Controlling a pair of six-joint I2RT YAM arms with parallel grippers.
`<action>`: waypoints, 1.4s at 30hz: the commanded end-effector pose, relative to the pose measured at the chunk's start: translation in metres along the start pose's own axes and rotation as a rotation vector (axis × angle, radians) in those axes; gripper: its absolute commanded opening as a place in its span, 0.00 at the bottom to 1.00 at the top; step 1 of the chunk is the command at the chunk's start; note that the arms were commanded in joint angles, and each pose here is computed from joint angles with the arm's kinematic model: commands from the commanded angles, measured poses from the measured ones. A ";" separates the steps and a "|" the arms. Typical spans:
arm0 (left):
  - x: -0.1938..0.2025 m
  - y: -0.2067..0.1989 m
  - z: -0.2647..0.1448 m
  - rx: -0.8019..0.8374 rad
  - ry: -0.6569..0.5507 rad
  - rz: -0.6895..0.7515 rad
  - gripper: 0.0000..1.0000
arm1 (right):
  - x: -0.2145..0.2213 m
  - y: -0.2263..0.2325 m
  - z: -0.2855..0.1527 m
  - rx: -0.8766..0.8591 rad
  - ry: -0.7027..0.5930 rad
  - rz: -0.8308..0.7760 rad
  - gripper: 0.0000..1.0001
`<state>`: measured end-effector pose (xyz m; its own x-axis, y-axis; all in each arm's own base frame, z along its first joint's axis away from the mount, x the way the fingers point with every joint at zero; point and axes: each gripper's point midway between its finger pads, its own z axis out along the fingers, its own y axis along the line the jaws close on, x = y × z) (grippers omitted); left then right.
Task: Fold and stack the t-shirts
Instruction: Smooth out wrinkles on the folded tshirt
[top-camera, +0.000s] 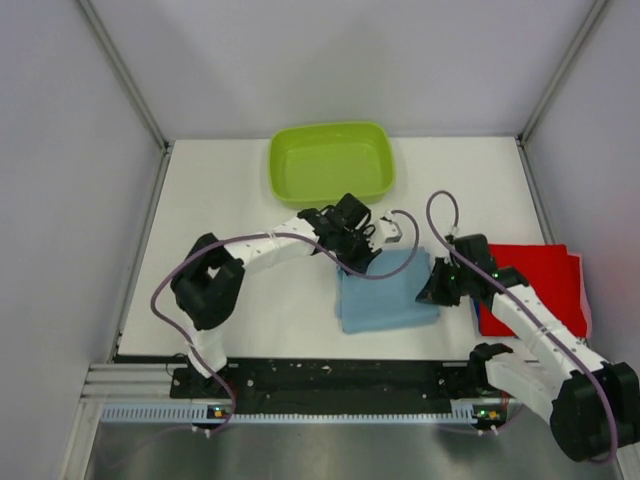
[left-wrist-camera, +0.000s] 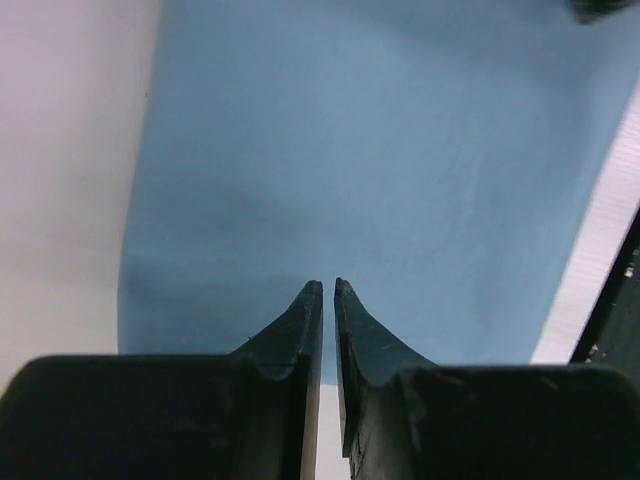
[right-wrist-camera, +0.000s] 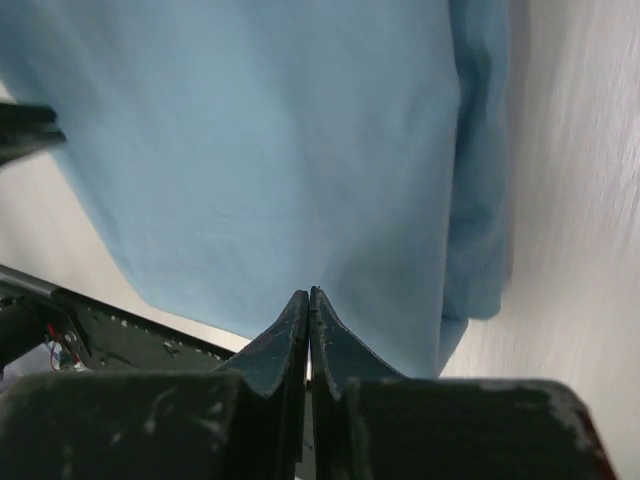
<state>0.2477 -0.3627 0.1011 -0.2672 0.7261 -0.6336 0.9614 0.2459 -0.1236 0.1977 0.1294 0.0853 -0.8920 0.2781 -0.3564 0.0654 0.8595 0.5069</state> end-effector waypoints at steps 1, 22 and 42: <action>0.012 0.047 0.017 -0.042 -0.017 -0.143 0.13 | 0.031 -0.009 0.006 0.030 0.063 0.166 0.00; -0.015 0.093 -0.045 -0.192 -0.080 -0.089 0.20 | -0.008 -0.003 -0.015 0.142 -0.008 0.117 0.00; 0.121 -0.060 0.023 0.133 0.260 0.139 0.18 | 0.026 -0.058 0.039 0.166 0.054 0.294 0.00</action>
<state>0.1480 -0.3066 0.0183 -0.1621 0.8833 -0.4398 0.9746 0.0736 -0.2115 0.1730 0.1133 0.0167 -0.8681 0.4881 -0.0906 0.3987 0.7942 0.4587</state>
